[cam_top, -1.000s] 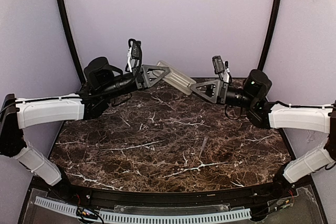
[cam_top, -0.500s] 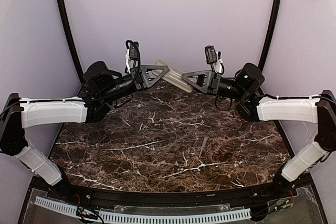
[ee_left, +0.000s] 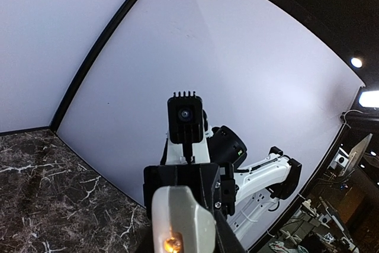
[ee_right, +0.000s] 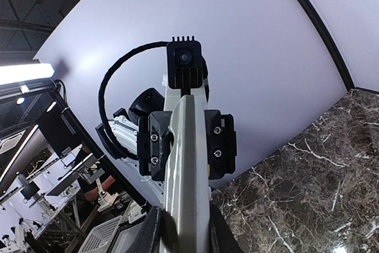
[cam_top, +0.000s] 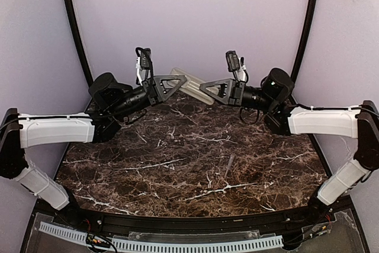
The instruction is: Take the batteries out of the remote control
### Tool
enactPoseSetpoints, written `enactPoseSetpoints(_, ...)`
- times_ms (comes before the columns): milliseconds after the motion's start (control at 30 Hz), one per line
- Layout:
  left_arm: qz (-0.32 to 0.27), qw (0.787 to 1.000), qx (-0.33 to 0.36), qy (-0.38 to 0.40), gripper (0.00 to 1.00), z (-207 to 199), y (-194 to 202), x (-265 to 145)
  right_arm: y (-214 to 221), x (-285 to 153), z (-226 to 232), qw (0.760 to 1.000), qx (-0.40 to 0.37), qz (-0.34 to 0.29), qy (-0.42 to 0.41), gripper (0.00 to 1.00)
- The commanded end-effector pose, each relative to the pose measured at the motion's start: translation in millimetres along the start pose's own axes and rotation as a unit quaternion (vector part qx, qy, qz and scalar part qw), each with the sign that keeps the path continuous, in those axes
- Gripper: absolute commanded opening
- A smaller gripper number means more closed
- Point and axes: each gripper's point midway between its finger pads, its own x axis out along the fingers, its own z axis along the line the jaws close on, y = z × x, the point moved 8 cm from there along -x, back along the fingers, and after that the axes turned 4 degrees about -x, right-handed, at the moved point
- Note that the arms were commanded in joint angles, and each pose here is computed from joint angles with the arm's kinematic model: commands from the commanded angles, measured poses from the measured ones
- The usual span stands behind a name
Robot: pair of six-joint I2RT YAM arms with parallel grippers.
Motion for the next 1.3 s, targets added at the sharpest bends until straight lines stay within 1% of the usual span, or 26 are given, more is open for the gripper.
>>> enactPoseSetpoints(0, -0.010, 0.998, 0.022, -0.050, 0.19, 4.6, -1.2, -10.5, 0.5, 8.4, 11.9, 0.999, -0.029, 0.027, -0.028, 0.00)
enactPoseSetpoints(33, 0.001, 0.998, 0.022, -0.059, 0.27, 6.4, 1.7, -11.6, 1.9, 8.1, 11.5, 0.999, -0.030, 0.035, -0.024, 0.00)
enactPoseSetpoints(67, 0.006, 0.997, 0.036, -0.061, 0.44, 3.4, 0.7, -13.3, 2.4, 7.4, 12.2, 0.998, -0.032, 0.042, -0.021, 0.00)
enactPoseSetpoints(100, 0.023, 0.996, 0.034, -0.073, 0.61, 4.7, 3.1, -14.2, 2.8, 6.5, 13.1, 0.998, -0.036, 0.050, -0.019, 0.00)
enactPoseSetpoints(133, 0.031, 0.996, 0.049, -0.075, 0.67, 1.6, 2.3, -15.5, 3.3, 4.8, 13.8, 0.997, -0.041, 0.061, -0.015, 0.00)
enactPoseSetpoints(167, 0.056, 0.994, 0.046, -0.083, 0.76, 2.1, 5.6, -16.1, 2.4, 1.9, 15.9, 0.997, -0.046, 0.069, -0.013, 0.00)
enactPoseSetpoints(200, 0.066, 0.992, 0.063, -0.082, 0.78, -1.3, 4.6, -17.5, 3.1, -1.3, 16.5, 0.996, -0.049, 0.078, -0.010, 0.00)
enactPoseSetpoints(233, 0.090, 0.990, 0.062, -0.083, 0.82, -4.2, 6.6, -19.0, 2.7, -4.7, 17.6, 0.995, -0.051, 0.087, -0.009, 0.00)
enactPoseSetpoints(333, 0.129, 0.986, 0.080, -0.073, 0.84, -10.7, 8.9, -24.3, 5.3, -17.3, 17.3, 0.992, -0.043, 0.117, -0.007, 0.00)
enactPoseSetpoints(467, 0.180, 0.980, 0.081, -0.031, 0.84, -21.2, 15.6, -33.0, 5.7, -27.0, 24.7, 0.988, -0.040, 0.147, -0.036, 0.00)
enactPoseSetpoints(633, 0.240, 0.968, 0.059, 0.040, 0.82, -32.9, 24.9, -34.1, 7.7, -28.9, 31.2, 0.982, -0.038, 0.180, -0.052, 0.00)
enactPoseSetpoints(733, 0.260, 0.963, 0.048, 0.055, 0.81, -34.2, 27.3, -32.4, 7.0, -29.6, 34.9, 0.980, -0.039, 0.186, -0.060, 0.00)
enactPoseSetpoints(900, 0.269, 0.961, 0.032, 0.050, 0.78, -26.1, 30.9, -27.4, 6.3, -29.4, 36.1, 0.979, -0.037, 0.189, -0.064, 0.00)
enactPoseSetpoints(1067, 0.277, 0.959, 0.003, 0.060, 0.71, -15.4, 37.7, -18.5, 6.4, -28.2, 33.7, 0.979, -0.033, 0.191, -0.061, 0.00)
enactPoseSetpoints(1267, 0.276, 0.958, -0.019, 0.068, 0.64, -9.3, 40.6, -11.8, 6.5, -26.9, 31.5, 0.979, -0.032, 0.194, -0.061, 0.00)
